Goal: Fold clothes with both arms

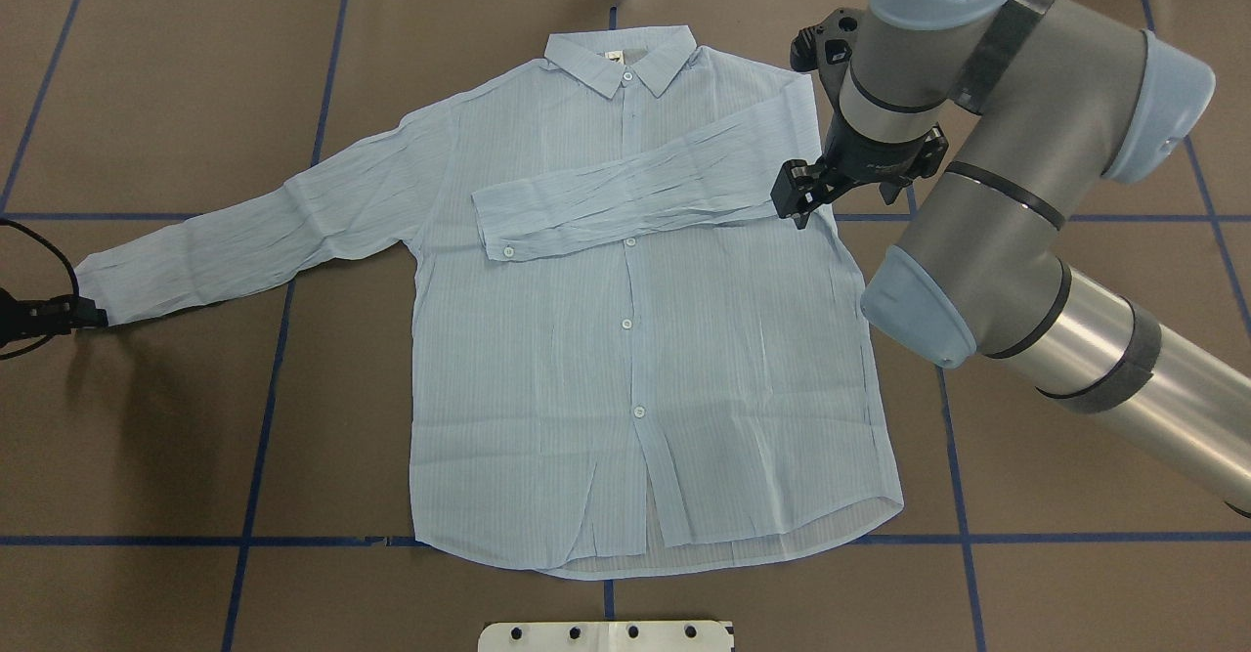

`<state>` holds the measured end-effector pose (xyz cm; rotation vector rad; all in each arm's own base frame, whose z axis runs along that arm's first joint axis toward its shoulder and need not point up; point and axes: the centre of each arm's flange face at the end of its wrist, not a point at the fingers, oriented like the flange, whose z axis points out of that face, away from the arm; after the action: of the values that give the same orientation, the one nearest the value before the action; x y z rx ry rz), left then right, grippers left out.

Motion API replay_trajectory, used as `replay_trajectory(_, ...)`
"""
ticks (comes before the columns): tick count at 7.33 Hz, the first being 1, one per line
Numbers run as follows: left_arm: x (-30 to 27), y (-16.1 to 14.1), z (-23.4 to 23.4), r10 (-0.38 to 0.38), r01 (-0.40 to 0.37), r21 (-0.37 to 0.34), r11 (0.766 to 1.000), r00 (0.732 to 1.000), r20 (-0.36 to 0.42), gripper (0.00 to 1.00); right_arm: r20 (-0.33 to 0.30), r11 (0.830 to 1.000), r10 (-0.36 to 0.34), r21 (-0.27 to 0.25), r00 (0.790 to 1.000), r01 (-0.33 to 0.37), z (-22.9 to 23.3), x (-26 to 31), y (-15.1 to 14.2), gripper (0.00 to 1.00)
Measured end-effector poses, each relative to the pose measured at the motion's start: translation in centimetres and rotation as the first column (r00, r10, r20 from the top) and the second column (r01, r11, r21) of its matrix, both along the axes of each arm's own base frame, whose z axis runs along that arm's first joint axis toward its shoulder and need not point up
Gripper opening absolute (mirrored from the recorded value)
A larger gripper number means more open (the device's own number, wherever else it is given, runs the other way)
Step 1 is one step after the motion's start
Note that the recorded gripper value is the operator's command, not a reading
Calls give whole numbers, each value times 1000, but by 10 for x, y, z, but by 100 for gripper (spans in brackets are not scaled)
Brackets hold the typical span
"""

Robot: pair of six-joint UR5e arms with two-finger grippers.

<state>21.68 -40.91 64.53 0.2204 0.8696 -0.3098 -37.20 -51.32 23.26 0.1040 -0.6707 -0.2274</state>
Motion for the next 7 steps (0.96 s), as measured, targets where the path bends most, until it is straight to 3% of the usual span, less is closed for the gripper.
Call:
replay_trajectory(3,1,1,2,2,-2,-2,1000,1000,2,44,0,1000,1,-1,1000,-1,0,0,0,100)
replay_trajectory(7,1,1,0,2,-2,0,1000,1000,0,0,1,1000,3,-2,1000,-3,0,1,0,100)
